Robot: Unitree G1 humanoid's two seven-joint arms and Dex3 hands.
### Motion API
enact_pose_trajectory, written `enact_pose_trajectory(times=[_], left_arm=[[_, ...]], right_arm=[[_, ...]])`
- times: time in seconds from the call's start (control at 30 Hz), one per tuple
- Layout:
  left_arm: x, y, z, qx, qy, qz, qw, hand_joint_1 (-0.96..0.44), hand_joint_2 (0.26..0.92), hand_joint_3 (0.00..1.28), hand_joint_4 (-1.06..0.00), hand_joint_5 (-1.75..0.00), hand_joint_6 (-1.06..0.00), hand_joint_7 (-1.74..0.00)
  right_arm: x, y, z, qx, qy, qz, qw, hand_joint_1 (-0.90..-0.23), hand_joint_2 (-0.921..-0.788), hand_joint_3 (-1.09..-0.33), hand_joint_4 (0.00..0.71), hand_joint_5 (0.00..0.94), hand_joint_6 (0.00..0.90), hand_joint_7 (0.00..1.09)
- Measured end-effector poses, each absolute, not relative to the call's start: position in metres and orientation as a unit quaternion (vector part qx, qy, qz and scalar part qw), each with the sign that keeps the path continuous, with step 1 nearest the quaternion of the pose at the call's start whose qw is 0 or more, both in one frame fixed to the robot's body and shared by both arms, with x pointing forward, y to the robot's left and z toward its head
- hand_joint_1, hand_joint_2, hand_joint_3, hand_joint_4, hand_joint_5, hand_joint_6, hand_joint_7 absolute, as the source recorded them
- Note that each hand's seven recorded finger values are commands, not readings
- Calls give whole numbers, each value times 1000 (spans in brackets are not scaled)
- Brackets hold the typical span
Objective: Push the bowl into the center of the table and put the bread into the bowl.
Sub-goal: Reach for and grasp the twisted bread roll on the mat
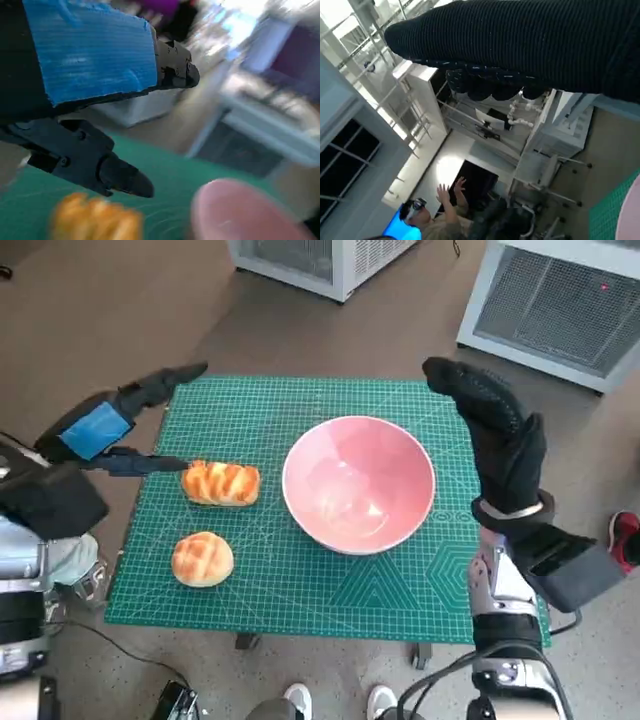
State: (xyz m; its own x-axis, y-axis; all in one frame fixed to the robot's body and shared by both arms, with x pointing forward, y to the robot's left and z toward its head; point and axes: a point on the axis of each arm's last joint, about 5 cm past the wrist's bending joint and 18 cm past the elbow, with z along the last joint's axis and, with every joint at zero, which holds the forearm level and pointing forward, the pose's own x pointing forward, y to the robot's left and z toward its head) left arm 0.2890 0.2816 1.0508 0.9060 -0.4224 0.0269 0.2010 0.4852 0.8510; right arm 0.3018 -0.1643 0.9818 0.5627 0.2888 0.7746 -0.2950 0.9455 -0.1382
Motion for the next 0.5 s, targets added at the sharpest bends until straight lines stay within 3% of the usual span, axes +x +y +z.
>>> enact_pose_trajectory(times=[0.5], left_arm=[[308, 268, 1037, 538, -35, -203, 818, 76, 782, 3, -149, 0, -281, -20]], right_arm=[[304, -165, 982, 10, -436, 164, 885, -756, -921, -737, 251, 0, 143, 476]])
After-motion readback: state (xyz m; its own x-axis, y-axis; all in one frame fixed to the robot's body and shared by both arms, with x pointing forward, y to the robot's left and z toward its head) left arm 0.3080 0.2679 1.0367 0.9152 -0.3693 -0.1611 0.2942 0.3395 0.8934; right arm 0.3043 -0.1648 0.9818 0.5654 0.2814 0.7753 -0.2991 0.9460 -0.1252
